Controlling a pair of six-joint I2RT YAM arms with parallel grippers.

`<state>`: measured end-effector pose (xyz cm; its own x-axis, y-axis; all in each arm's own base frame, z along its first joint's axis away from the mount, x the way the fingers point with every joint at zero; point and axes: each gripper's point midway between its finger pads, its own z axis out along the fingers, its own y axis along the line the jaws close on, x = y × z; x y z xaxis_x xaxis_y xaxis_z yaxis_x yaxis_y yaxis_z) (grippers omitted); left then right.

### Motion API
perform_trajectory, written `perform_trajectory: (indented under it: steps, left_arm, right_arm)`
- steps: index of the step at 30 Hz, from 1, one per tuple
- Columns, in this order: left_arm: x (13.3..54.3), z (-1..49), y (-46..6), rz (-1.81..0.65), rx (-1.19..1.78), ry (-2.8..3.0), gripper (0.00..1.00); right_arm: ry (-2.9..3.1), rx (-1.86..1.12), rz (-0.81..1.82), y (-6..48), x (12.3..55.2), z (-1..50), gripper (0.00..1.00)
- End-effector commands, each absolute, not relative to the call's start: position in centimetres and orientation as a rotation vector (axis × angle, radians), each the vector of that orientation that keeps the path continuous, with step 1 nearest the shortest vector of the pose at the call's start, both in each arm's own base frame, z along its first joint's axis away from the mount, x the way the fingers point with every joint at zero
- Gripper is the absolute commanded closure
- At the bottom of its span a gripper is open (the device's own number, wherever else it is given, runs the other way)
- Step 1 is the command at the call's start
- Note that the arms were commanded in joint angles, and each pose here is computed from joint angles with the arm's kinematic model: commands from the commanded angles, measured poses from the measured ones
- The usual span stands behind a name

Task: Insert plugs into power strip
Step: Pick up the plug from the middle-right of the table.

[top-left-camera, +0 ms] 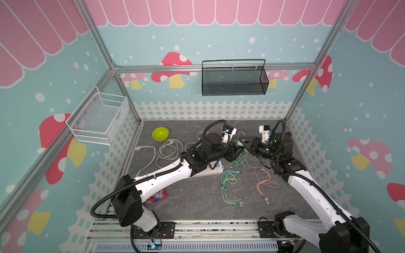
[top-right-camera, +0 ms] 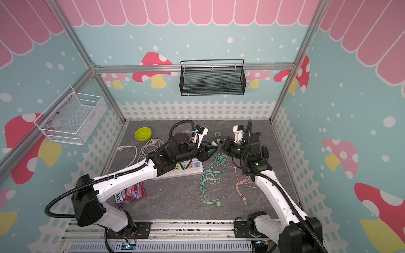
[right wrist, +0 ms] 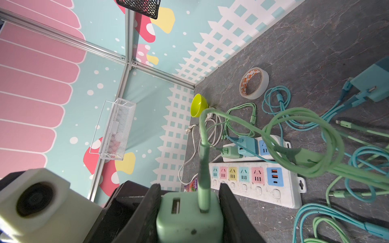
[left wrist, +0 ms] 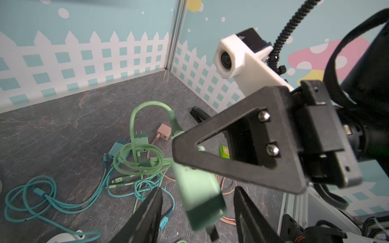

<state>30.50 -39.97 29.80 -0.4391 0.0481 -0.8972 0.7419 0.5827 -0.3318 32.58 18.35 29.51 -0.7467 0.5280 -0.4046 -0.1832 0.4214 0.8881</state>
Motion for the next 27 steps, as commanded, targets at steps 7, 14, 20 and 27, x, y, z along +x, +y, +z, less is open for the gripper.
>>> perform_trajectory:
  steps: [7, 14, 20, 27]
  left_arm:
    - [31.2, 29.8, -40.2, -0.89, 0.617, 1.906, 0.57]
    - [31.1, 29.7, -40.1, -0.885, 0.611, 1.929, 0.71]
    - [31.1, 30.0, -39.2, -0.906, 0.59, 1.942, 0.86]
    - [31.2, 31.4, -37.3, -1.022, 0.528, 1.94, 1.0]
  right_arm:
    - [1.967, 0.23, 1.412, 19.0, 32.3, 30.9, 1.0]
    - [1.951, 0.147, 1.375, 19.1, 32.2, 31.2, 0.94]
    - [1.917, -0.038, 1.332, 19.7, 31.6, 32.2, 0.74]
    - [1.868, -0.212, 1.294, 20.1, 30.4, 33.5, 0.38]
